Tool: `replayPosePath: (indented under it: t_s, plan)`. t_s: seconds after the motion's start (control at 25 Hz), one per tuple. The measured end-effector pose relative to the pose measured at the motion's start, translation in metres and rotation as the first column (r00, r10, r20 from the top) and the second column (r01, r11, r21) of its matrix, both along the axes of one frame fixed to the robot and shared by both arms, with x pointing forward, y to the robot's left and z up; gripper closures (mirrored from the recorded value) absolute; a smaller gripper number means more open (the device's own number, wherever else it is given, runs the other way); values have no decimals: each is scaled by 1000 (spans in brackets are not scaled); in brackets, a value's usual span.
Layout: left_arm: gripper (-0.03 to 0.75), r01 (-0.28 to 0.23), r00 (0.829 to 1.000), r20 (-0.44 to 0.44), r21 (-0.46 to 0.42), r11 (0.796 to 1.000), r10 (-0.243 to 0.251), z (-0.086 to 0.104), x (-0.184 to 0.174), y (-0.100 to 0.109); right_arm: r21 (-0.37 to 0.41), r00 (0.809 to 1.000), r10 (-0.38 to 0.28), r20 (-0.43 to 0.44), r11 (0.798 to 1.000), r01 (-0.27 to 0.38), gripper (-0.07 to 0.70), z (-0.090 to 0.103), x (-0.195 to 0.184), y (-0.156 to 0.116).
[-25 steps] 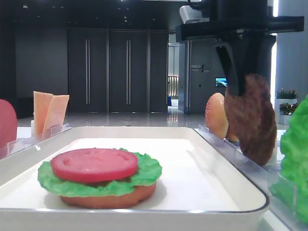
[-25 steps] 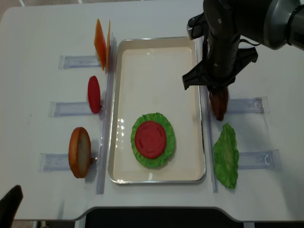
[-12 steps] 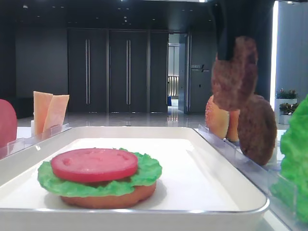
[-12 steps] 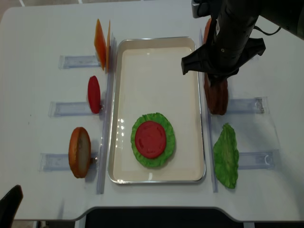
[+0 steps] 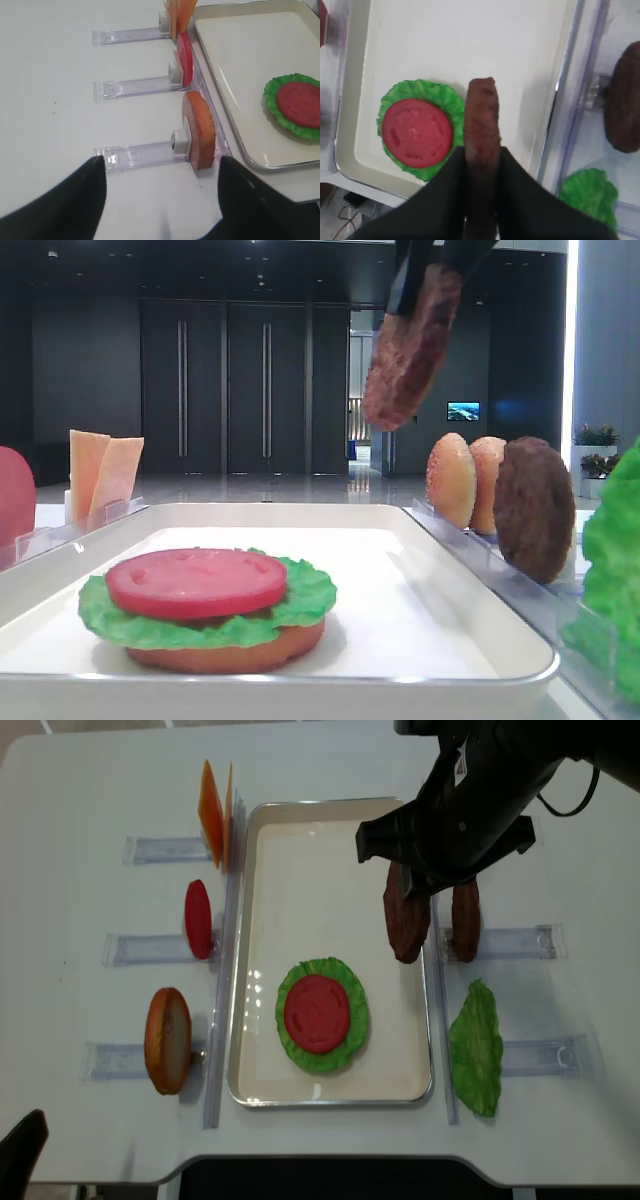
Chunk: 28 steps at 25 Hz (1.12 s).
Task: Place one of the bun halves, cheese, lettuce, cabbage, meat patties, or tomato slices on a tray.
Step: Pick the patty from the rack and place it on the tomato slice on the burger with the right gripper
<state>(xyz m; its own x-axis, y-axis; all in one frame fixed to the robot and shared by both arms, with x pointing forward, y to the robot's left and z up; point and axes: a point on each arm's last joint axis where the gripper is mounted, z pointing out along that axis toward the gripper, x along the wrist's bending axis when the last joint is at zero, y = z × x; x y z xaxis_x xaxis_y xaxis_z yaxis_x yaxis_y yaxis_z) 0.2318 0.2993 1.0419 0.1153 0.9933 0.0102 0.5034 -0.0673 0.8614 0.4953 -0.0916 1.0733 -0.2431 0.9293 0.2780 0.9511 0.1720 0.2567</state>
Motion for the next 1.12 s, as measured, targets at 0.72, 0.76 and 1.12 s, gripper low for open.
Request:
replayPosePath:
  t_s: [0.72, 0.76, 1.12]
  plan:
    - [181, 0, 1000, 0, 0, 1000, 0, 0, 0, 0, 438, 995, 80, 63, 893, -100, 520, -27, -18, 36]
    - [181, 0, 1000, 0, 0, 1000, 0, 0, 0, 0, 449, 995, 80, 67, 888, -102, 520, -29, -18, 37]
    - [181, 0, 1000, 0, 0, 1000, 0, 0, 0, 0, 577, 995, 72, 70, 811, -99, 520, -57, -30, 35]
